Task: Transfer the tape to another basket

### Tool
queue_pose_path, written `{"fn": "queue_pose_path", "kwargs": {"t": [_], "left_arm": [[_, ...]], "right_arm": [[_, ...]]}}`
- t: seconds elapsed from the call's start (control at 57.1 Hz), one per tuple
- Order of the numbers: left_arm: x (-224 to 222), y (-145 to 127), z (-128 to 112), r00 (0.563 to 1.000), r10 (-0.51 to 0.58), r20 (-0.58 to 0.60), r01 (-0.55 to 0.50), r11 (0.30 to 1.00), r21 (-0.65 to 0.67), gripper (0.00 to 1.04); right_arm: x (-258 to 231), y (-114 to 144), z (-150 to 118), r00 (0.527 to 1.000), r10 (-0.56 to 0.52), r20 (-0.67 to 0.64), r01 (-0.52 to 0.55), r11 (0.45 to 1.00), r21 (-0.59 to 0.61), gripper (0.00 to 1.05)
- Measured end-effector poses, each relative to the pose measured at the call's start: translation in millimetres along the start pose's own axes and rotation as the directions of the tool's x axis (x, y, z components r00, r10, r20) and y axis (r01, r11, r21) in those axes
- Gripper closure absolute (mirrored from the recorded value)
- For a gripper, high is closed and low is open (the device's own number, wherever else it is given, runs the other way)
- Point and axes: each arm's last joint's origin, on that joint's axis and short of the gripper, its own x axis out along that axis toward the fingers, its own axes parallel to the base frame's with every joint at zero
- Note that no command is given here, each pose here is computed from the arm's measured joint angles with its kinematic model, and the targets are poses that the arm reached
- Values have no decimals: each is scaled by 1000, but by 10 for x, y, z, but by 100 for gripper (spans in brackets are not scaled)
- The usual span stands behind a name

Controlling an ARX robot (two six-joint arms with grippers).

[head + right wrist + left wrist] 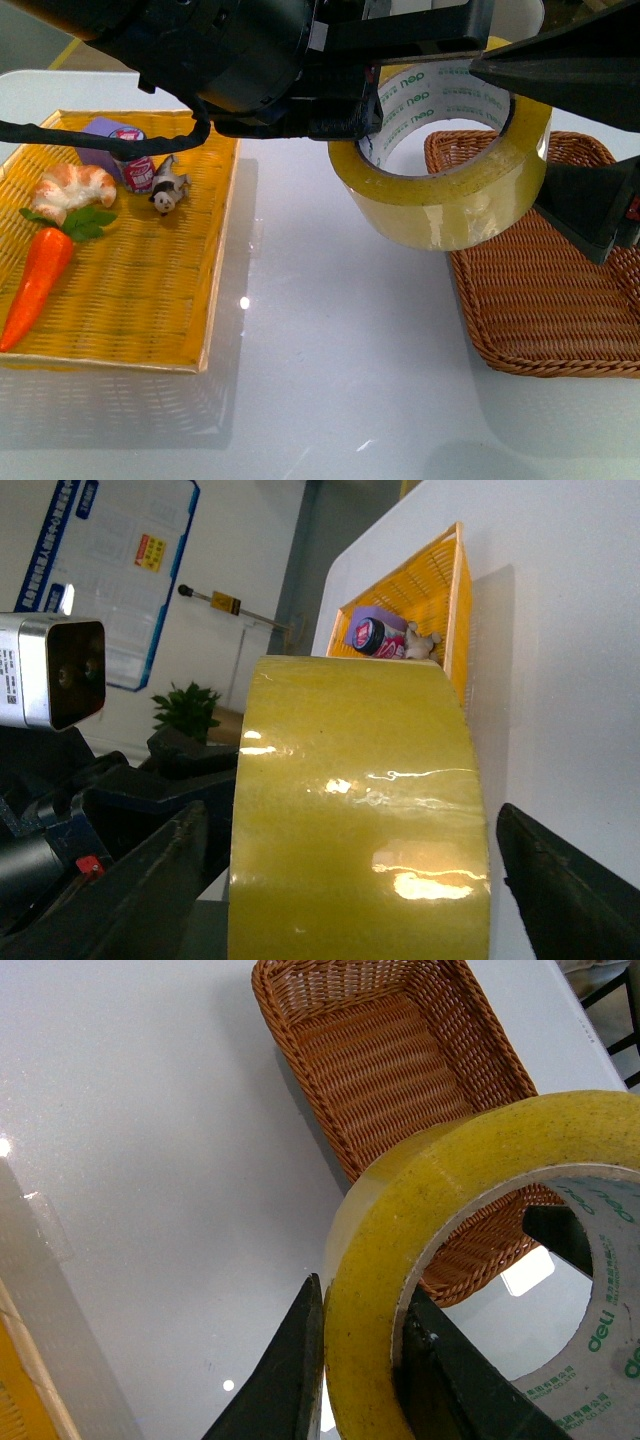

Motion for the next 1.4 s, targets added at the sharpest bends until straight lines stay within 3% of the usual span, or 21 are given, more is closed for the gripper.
{"fn": "queue_pose_path", "kwargs": {"t": [0.193, 0.438, 0.753, 0.963, 1.174, 1.296, 1.401], "left_arm": [[1, -3, -1, 1000, -1, 0, 1, 1000, 1, 90], [1, -5, -1, 1000, -1, 0, 1, 1000, 0, 89], [-31, -23, 31, 1000, -11, 17, 11, 1000, 4, 36], [-32, -24, 33, 1000, -12, 18, 11, 1000, 5, 7], [-32, -24, 33, 1000, -12, 18, 12, 1000, 5, 9], [-31, -25, 33, 1000, -12, 18, 12, 1000, 5, 9], [-32, -24, 33, 1000, -12, 18, 12, 1000, 5, 9]], "right_arm": [[12, 6, -16, 1000, -1, -10, 1, 1000, 13, 56], [11, 15, -10, 1000, -6, -13, 6, 1000, 22, 58], [-27, -26, 27, 999, -41, 7, 40, 998, 39, 58], [-162, -120, 173, 991, -96, 88, 91, 994, 63, 58], [-465, -313, 449, 938, -279, 204, 276, 960, 46, 58], [-595, -557, 701, 872, -432, 230, 435, 899, 39, 58], [-553, -782, 857, 831, -510, 220, 510, 858, 61, 58]]}}
